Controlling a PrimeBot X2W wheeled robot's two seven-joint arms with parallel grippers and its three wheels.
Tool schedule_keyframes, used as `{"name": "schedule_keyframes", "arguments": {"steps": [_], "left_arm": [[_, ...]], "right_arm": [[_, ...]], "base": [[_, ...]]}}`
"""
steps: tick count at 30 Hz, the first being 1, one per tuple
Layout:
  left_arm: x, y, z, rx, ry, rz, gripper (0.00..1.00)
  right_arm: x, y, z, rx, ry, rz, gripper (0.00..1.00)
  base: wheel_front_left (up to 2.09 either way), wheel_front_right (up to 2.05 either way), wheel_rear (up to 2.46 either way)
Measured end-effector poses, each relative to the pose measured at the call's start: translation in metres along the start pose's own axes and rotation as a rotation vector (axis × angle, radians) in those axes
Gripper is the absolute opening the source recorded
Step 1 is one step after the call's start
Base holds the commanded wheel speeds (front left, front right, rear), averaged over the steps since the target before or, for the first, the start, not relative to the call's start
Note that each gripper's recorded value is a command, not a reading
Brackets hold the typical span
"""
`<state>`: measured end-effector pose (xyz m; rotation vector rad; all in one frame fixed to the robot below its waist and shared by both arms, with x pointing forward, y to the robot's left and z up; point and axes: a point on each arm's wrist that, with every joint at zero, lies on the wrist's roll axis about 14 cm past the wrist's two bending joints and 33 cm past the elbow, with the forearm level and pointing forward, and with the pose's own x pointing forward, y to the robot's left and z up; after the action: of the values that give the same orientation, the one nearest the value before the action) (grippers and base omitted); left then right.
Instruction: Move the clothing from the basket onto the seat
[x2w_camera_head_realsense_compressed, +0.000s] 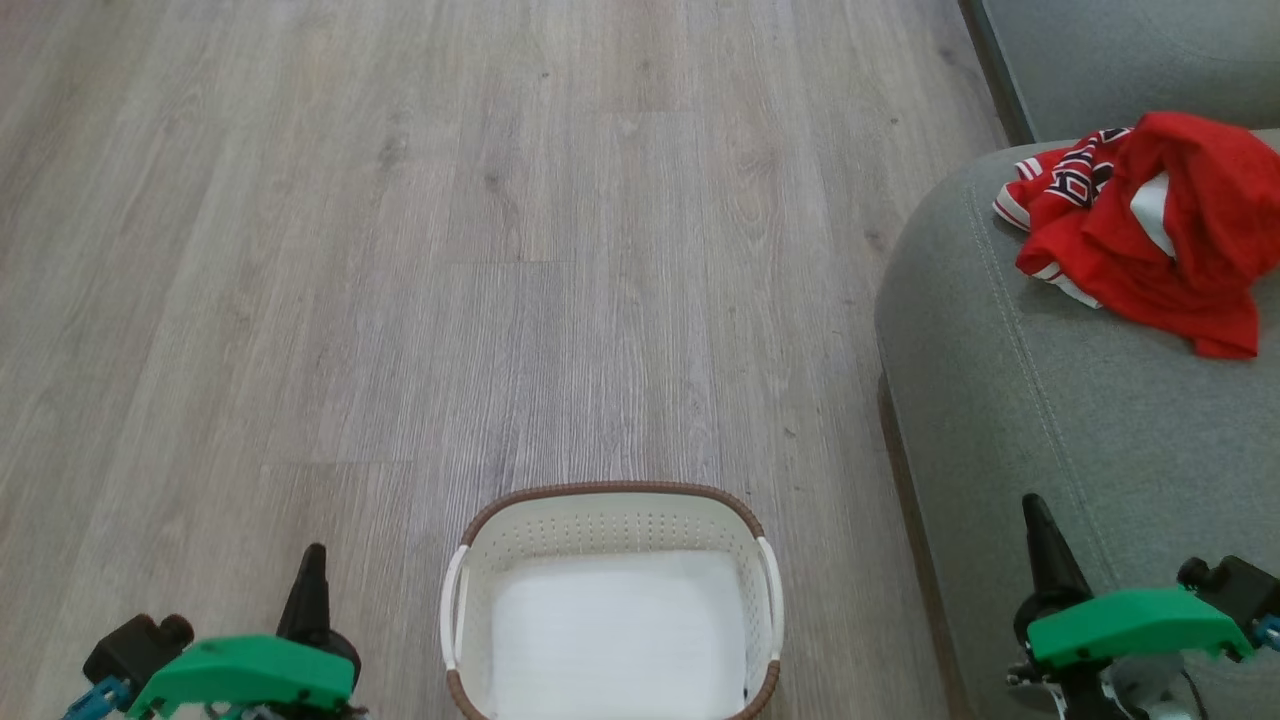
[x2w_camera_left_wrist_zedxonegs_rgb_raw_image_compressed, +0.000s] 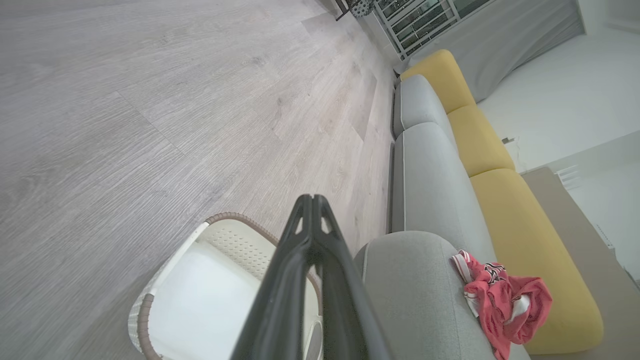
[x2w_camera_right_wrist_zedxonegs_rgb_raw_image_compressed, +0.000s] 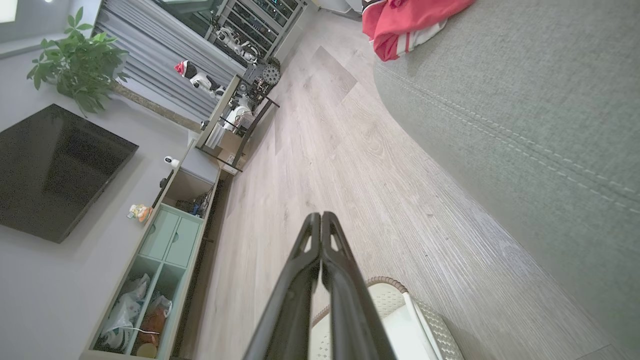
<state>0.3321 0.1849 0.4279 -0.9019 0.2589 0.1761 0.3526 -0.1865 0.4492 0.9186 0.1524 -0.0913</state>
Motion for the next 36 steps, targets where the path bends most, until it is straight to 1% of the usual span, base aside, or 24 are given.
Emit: {"name": "schedule_keyframes", "arguments": {"steps": [28,36], "left_arm": [[0.012,-0.014,0.012,-0.315,0.014,-0.069,0.0],[0.018,-0.026,0.019,-0.408,0.008,-0.114,0.0]], "right_arm": [[0.009,0.004,0.016,0.316,-0.019,0.009,0.0],[0.01,0.004,0.019,0.407,-0.021,0.015,0.0]], "base": [[0.0,0.0,0.0],[0.0,0.0,0.0]]}}
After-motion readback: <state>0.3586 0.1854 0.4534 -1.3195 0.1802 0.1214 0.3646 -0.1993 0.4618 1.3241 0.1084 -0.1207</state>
